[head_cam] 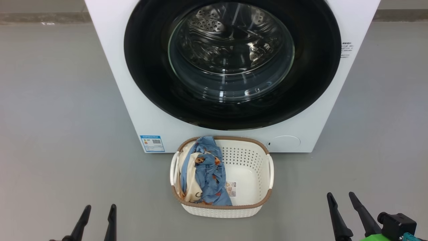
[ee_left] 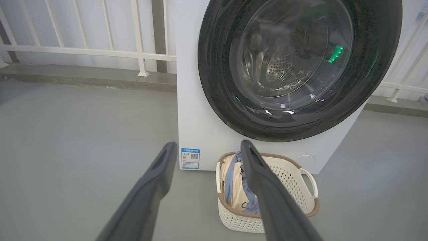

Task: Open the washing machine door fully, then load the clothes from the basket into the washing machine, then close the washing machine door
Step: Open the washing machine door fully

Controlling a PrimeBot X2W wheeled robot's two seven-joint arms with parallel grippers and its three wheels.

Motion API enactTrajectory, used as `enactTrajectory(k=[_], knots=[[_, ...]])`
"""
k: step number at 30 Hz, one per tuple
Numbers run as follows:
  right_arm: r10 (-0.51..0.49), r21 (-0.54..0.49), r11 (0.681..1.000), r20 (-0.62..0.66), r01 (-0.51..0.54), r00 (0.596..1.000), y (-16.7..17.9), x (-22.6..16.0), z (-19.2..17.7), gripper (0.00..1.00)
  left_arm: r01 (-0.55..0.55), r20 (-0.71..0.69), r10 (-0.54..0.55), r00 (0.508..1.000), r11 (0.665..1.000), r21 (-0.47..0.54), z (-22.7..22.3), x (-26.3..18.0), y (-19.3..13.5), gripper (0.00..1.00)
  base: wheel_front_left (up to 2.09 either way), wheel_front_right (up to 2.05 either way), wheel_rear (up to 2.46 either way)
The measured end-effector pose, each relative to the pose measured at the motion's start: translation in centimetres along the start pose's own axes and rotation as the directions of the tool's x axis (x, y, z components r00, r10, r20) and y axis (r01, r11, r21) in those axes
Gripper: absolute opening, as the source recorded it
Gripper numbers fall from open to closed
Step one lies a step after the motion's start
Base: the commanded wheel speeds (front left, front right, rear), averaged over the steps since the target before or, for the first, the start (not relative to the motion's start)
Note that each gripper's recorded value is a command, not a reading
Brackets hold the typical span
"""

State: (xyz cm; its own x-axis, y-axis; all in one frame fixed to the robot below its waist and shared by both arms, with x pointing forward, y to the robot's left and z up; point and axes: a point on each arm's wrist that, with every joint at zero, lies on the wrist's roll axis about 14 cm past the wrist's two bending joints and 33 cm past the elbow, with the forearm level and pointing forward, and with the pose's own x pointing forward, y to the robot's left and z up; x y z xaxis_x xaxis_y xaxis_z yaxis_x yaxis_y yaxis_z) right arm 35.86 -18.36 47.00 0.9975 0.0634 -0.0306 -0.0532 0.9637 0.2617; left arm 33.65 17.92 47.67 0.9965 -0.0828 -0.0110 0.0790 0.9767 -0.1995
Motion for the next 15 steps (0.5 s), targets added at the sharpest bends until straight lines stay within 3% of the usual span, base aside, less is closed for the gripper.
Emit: enactTrajectory(k=[15], knots=[[-0.005, 0.002, 1.0, -0.006, 0.005, 1.0, -0.13, -0.02, -0.2, 1.0, -0.002, -0.002, 0.002, 1.0, 1.0, -0.002, -0.06, 0.17, 0.05, 1.0, 1.18, 1.18, -2.35]])
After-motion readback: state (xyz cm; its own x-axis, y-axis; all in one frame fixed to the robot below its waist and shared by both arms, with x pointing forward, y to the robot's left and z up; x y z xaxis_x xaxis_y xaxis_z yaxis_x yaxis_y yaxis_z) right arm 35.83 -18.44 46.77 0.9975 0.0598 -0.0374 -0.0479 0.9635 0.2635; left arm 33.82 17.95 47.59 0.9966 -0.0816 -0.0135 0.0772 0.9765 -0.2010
